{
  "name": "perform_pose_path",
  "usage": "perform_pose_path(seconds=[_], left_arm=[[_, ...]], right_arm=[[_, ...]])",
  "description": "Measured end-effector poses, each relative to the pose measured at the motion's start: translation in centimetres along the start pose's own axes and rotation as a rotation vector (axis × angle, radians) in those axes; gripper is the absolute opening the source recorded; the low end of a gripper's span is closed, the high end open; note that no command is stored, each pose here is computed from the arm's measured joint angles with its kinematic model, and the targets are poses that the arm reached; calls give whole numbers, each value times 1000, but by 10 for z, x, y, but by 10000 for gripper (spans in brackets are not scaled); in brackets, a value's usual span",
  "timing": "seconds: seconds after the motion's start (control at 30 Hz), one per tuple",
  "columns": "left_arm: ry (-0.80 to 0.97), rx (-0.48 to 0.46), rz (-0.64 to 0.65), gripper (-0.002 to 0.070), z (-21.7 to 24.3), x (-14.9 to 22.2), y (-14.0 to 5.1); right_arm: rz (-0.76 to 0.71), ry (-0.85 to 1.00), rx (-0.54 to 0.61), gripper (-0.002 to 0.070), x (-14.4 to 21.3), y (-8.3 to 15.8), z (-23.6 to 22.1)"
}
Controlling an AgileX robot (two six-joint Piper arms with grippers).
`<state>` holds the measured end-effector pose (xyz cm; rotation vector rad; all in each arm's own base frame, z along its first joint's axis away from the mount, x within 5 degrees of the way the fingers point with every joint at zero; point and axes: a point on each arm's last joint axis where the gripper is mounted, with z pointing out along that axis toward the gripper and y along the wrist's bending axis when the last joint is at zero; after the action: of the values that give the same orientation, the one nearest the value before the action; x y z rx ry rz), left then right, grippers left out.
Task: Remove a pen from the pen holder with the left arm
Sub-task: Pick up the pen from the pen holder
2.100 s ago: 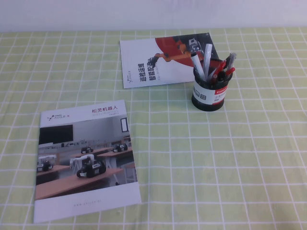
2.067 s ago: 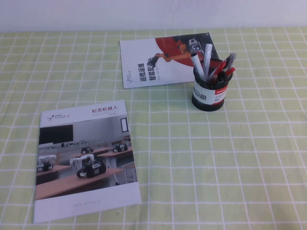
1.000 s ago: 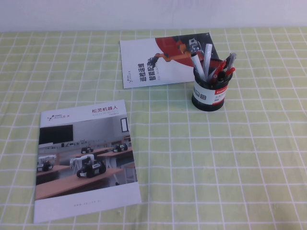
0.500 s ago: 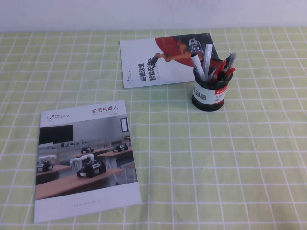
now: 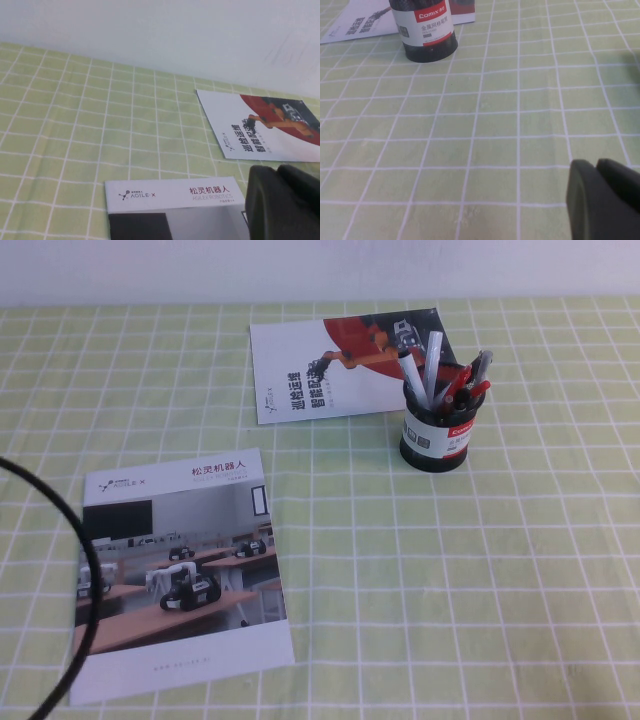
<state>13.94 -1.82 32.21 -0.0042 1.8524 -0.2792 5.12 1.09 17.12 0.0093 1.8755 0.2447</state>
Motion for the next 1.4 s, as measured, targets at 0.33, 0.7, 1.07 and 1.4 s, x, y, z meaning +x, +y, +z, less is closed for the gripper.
perform_pose_path(seconds=[0.33, 0.7, 1.07, 1.4], left_arm=[[112, 57, 44, -2, 49, 5, 0], [75, 229, 205, -2, 67, 26, -60], [-118, 338, 305, 59, 97, 59, -131], [-144, 420, 78, 426, 140, 88, -156]], right_arm=[[0, 0, 0, -15, 0, 0, 0], [0, 0, 0, -15, 0, 0, 0], [0, 0, 0, -15, 0, 0, 0], [0, 0, 0, -15, 0, 0, 0]])
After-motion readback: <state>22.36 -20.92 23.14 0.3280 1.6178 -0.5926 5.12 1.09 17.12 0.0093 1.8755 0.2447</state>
